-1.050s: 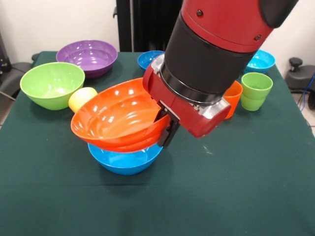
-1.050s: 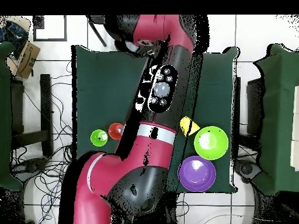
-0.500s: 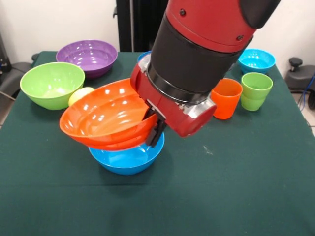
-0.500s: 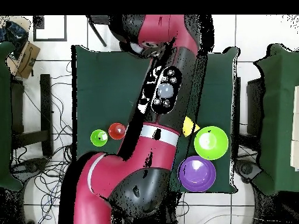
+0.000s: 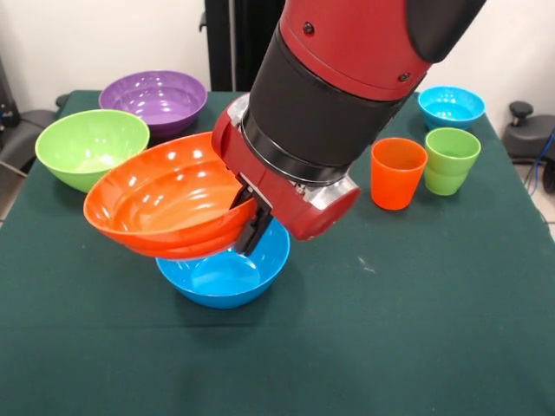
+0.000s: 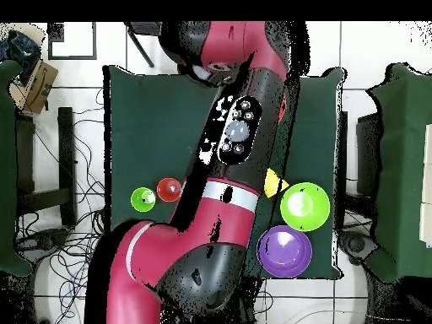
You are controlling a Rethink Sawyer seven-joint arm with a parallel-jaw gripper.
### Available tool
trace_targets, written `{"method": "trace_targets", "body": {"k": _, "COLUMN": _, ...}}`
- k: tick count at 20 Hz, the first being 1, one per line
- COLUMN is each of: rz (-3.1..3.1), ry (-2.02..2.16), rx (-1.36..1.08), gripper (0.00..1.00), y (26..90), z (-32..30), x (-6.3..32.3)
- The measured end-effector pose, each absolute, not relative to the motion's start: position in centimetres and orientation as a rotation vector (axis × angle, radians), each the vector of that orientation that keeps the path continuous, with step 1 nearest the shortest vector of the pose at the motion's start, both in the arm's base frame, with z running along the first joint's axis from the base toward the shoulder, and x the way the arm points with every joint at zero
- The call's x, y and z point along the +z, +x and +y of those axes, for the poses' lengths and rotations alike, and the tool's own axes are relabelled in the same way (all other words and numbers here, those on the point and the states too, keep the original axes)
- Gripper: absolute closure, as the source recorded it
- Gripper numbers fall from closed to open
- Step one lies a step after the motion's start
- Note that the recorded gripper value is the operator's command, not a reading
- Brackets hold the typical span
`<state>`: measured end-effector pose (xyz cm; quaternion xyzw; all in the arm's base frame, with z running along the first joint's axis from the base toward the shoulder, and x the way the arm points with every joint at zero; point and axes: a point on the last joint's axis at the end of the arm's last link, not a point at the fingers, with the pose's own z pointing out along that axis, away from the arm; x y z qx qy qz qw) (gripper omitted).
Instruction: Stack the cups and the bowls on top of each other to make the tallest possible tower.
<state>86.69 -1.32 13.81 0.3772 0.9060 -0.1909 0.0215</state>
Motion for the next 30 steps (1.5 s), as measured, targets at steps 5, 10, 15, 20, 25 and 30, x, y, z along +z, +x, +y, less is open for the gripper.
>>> {"method": "trace_targets", "body": {"k": 5, "rz": 2.807, "ry": 1.162, "rx": -0.597, "gripper": 1.0, "y": 86.7, "z": -1.3, "x": 13.4}}
{"method": "trace_targets", "body": {"k": 10, "rz": 2.794, "ry": 1.136, "rx": -0.586, "gripper": 1.0, "y": 86.9, "z": -1.1, "x": 12.4}}
{"method": "trace_targets", "body": {"k": 15, "rz": 2.781, "ry": 1.101, "rx": -0.572, "gripper": 1.0, "y": 87.1, "z": -0.6, "x": 10.7}}
{"method": "trace_targets", "body": {"k": 20, "rz": 2.776, "ry": 1.09, "rx": -0.567, "gripper": 1.0, "y": 86.5, "z": 0.0, "x": 9.4}}
{"method": "trace_targets", "body": {"k": 25, "rz": 2.786, "ry": 1.095, "rx": -0.587, "gripper": 1.0, "y": 85.3, "z": 0.4, "x": 7.8}}
{"method": "trace_targets", "body": {"k": 30, "rz": 2.795, "ry": 1.107, "rx": -0.651, "gripper": 1.0, "y": 83.6, "z": -0.1, "x": 7.1}}
